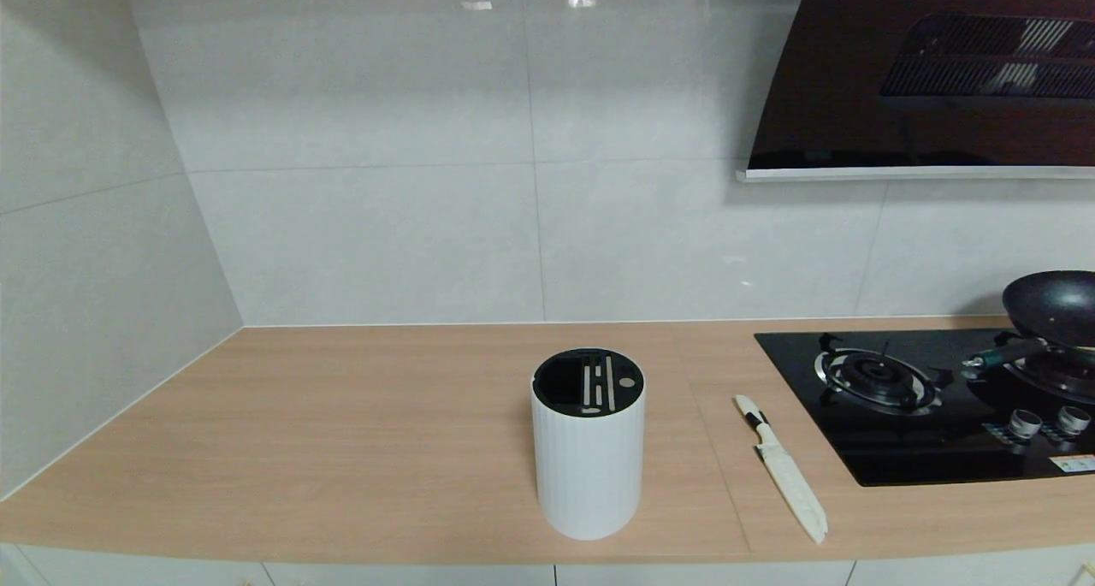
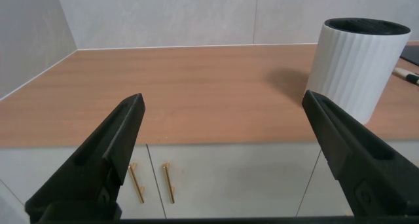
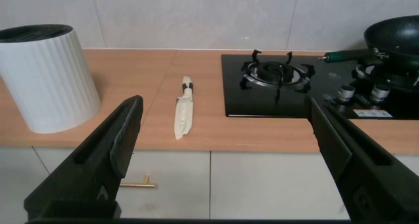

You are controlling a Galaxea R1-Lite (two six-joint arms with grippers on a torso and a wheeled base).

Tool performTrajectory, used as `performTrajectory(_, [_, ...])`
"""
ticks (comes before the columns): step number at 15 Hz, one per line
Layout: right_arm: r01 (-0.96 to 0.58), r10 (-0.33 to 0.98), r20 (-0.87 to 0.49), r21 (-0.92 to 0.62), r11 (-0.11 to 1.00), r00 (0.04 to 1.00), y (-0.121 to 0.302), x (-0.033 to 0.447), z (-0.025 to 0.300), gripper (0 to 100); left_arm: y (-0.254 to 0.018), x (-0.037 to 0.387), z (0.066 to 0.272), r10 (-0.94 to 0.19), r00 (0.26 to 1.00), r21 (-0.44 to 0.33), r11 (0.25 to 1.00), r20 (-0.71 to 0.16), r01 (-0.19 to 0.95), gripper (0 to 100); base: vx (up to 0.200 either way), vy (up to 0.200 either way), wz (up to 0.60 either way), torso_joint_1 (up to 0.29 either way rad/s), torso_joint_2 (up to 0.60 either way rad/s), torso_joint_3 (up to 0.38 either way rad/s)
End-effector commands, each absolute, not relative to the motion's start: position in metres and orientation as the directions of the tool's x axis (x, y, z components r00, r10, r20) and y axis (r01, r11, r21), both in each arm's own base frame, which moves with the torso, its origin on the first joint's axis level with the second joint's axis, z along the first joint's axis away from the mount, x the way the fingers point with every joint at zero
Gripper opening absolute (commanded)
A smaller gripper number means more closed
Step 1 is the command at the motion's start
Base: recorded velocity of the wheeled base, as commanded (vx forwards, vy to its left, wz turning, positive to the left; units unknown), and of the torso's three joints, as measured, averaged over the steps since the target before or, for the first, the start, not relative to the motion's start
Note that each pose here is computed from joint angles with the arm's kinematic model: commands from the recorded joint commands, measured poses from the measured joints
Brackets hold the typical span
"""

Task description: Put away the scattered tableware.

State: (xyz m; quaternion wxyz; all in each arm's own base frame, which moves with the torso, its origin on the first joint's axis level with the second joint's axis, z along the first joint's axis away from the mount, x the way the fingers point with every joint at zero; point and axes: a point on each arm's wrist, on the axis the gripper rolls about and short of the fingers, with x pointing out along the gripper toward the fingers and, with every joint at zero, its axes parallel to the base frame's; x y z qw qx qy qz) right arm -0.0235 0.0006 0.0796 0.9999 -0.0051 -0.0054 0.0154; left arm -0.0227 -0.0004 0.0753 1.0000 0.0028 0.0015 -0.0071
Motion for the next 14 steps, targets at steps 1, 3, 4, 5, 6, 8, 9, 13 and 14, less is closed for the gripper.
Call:
performTrajectory(1, [-0.160,0.151,0.112,0.074,0.984,0.982,0.002,-0.031,0.128,100,0.000,-0.023,0.075,-0.014,1.000,0.005,1.000,-0.003,0.014,100,0.000,0.000,0.00,0.000,0.00,0.000])
performTrajectory(3, [-0.181,0.186,-0.047,0.102,0.978,0.981,0.003,-0.010,0.142,100,0.000,-0.023,0.075,-0.014,1.000,0.005,1.000,-0.003,0.014,100,0.000,0.000,0.00,0.000,0.00,0.000])
performTrajectory(4, [-0.180,0.192,-0.104,0.110,0.977,0.976,0.003,-0.001,0.143,100,0.000,-0.023,0.075,-0.014,1.000,0.005,1.000,-0.003,0.014,100,0.000,0.000,0.00,0.000,0.00,0.000])
performTrajectory(5, [-0.180,0.202,-0.200,0.120,0.976,0.959,0.004,0.017,0.150,100,0.000,-0.023,0.075,-0.014,1.000,0.005,1.000,-0.003,0.014,100,0.000,0.000,0.00,0.000,0.00,0.000])
performTrajectory(6, [-0.186,0.214,-0.279,0.124,0.975,0.936,0.006,0.033,0.154,100,0.000,-0.023,0.075,-0.014,1.000,0.005,1.000,-0.003,0.014,100,0.000,0.000,0.00,0.000,0.00,0.000])
performTrajectory(8, [-0.192,0.225,-0.430,0.119,0.974,0.874,0.009,0.070,0.160,100,0.000,-0.023,0.075,-0.014,1.000,0.005,1.000,-0.003,0.014,100,0.000,0.000,0.00,0.000,0.00,0.000])
performTrajectory(9, [-0.184,0.222,-0.497,0.126,0.975,0.839,0.010,0.091,0.162,100,0.000,-0.023,0.075,-0.014,1.000,0.005,1.000,-0.003,0.014,100,0.000,0.000,0.00,0.000,0.00,0.000])
performTrajectory(13, [-0.161,0.217,-0.635,0.145,0.976,0.741,0.017,0.178,0.150,100,0.000,-0.023,0.075,-0.014,1.000,0.006,1.000,-0.003,0.014,100,0.000,0.000,0.00,0.000,0.00,0.000])
performTrajectory(14, [-0.160,0.215,-0.637,0.143,0.977,0.740,0.019,0.200,0.141,100,0.000,-0.023,0.075,-0.014,1.000,0.005,1.000,-0.003,0.014,100,0.000,0.000,0.00,0.000,0.00,0.000])
